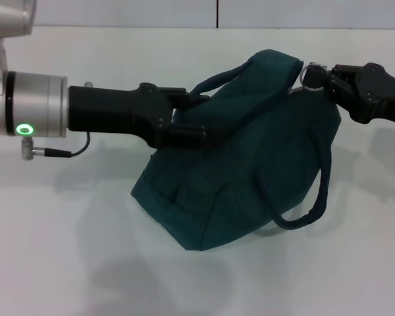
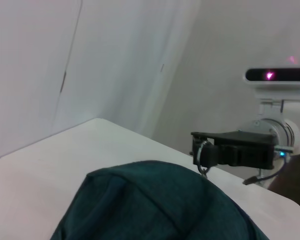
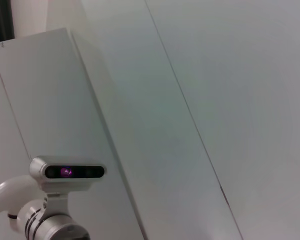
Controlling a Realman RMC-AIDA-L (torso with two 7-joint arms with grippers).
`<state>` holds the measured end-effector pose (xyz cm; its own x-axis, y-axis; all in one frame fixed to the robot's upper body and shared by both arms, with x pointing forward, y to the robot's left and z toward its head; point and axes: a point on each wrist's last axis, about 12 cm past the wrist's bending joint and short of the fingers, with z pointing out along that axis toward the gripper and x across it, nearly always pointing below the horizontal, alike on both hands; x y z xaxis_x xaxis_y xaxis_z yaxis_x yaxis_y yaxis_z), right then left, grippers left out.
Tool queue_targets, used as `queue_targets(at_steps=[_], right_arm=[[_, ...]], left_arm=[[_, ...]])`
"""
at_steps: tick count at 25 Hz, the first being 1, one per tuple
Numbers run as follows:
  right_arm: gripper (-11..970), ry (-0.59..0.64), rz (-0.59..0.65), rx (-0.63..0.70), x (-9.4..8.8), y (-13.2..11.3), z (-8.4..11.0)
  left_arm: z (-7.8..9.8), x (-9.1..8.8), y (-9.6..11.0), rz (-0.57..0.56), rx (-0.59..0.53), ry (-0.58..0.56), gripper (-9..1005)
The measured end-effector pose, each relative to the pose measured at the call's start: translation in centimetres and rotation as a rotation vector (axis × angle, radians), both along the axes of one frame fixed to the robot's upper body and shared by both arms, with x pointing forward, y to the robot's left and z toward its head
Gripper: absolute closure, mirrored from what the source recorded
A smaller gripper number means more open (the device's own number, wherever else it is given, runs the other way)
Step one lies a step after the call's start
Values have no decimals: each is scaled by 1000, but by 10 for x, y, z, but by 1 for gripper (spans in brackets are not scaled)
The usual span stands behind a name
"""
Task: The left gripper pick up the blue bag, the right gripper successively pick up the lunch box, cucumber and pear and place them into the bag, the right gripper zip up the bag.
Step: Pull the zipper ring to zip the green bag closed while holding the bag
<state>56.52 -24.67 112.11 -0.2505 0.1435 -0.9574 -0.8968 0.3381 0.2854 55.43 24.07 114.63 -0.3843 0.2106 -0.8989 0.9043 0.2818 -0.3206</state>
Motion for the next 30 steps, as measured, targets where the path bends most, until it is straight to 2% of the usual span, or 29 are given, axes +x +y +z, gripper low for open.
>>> queue_targets(at_steps=[6, 11, 22, 25, 30], right_arm=[[949, -5, -7, 12, 1, -1, 1], [949, -3, -56, 5, 4, -8, 1], [949, 3, -55, -1, 2, -6, -2], [949, 3, -48, 1, 1, -6, -3], [949, -2, -83, 14, 2, -12, -2]], left_arm=[[0, 1, -3, -23, 16, -34, 358], [-4, -2, -7, -72, 31, -75, 600], [-6, -3, -6, -83, 30, -83, 834], [-6, -3, -7, -84, 29, -83, 942], [-4, -9, -5, -145, 20, -103, 942]])
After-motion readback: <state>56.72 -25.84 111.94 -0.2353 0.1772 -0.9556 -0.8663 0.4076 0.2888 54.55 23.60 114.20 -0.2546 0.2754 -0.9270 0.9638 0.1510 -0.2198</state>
